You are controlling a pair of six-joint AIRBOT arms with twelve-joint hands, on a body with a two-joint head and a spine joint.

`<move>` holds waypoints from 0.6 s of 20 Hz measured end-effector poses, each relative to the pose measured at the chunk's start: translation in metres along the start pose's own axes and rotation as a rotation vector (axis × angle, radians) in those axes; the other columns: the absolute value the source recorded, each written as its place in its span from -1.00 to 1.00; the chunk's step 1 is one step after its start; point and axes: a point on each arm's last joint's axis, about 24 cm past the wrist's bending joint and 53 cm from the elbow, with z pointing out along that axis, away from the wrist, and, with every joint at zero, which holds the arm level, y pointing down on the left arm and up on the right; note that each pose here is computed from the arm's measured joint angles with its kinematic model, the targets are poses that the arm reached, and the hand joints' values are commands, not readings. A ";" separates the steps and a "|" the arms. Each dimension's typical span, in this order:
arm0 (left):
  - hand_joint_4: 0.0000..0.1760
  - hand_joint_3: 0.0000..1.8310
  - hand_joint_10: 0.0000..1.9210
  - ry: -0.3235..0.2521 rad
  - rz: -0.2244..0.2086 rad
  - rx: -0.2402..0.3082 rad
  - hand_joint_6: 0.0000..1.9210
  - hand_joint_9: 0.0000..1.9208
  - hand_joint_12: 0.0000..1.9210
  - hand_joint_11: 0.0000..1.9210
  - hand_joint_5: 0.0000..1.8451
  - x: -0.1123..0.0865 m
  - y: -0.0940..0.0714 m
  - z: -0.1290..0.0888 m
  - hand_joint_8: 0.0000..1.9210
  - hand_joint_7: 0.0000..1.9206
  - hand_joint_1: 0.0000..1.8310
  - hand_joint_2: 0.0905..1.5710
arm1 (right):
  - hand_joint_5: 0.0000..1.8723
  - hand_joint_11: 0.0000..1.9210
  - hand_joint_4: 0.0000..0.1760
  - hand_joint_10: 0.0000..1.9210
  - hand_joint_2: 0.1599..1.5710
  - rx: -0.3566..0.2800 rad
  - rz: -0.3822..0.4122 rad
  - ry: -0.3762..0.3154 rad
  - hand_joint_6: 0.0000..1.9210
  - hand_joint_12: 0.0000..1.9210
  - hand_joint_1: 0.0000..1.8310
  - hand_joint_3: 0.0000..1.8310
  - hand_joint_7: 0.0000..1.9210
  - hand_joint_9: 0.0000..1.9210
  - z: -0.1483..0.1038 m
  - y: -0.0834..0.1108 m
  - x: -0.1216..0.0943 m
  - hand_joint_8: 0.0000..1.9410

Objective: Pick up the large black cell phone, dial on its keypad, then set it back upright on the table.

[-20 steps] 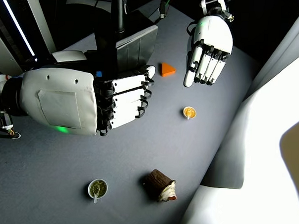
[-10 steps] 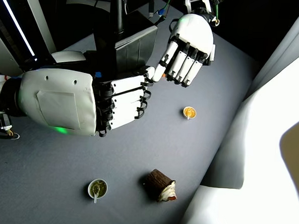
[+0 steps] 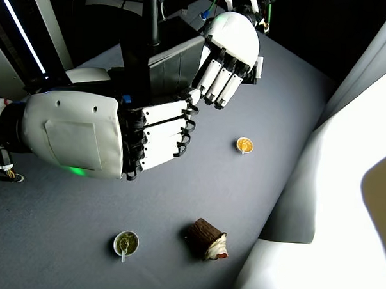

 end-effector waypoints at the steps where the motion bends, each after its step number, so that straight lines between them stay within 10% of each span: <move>1: -0.18 -0.99 1.00 0.001 -0.014 -0.003 -0.99 -0.21 1.00 -0.15 -0.95 -0.003 0.003 -0.006 0.88 -0.48 0.37 0.74 | -0.13 0.04 -1.00 0.47 0.44 -0.002 0.003 -0.006 -0.01 0.26 0.49 -1.00 -0.17 -0.10 0.000 0.001 -0.002 0.35; 7: -0.41 -1.00 1.00 0.063 -0.216 0.048 -0.99 -0.19 1.00 -0.17 -0.87 0.010 -0.008 -0.028 0.73 -0.38 0.41 0.67 | -0.15 0.06 -1.00 0.48 0.45 0.029 -0.022 -0.025 0.02 0.25 0.49 -1.00 -0.17 -0.10 -0.009 -0.007 -0.014 0.36; 10: -0.89 -1.00 0.60 0.095 -0.375 0.045 -0.99 -0.35 1.00 -0.44 -0.77 0.019 -0.010 -0.033 0.33 -0.15 0.43 0.48 | -0.18 0.09 -1.00 0.45 0.46 0.074 -0.025 -0.059 0.06 0.19 0.48 -1.00 -0.19 -0.09 -0.019 -0.020 -0.027 0.38; 12: -0.72 -1.00 0.00 0.111 -0.459 0.074 -1.00 -0.38 0.74 -0.62 -0.79 0.020 -0.018 -0.035 -0.56 -0.24 -0.29 0.58 | -0.10 0.12 -1.00 0.22 0.45 0.101 -0.017 -0.097 0.03 0.23 0.38 -1.00 -0.08 -0.03 -0.024 -0.028 -0.039 0.37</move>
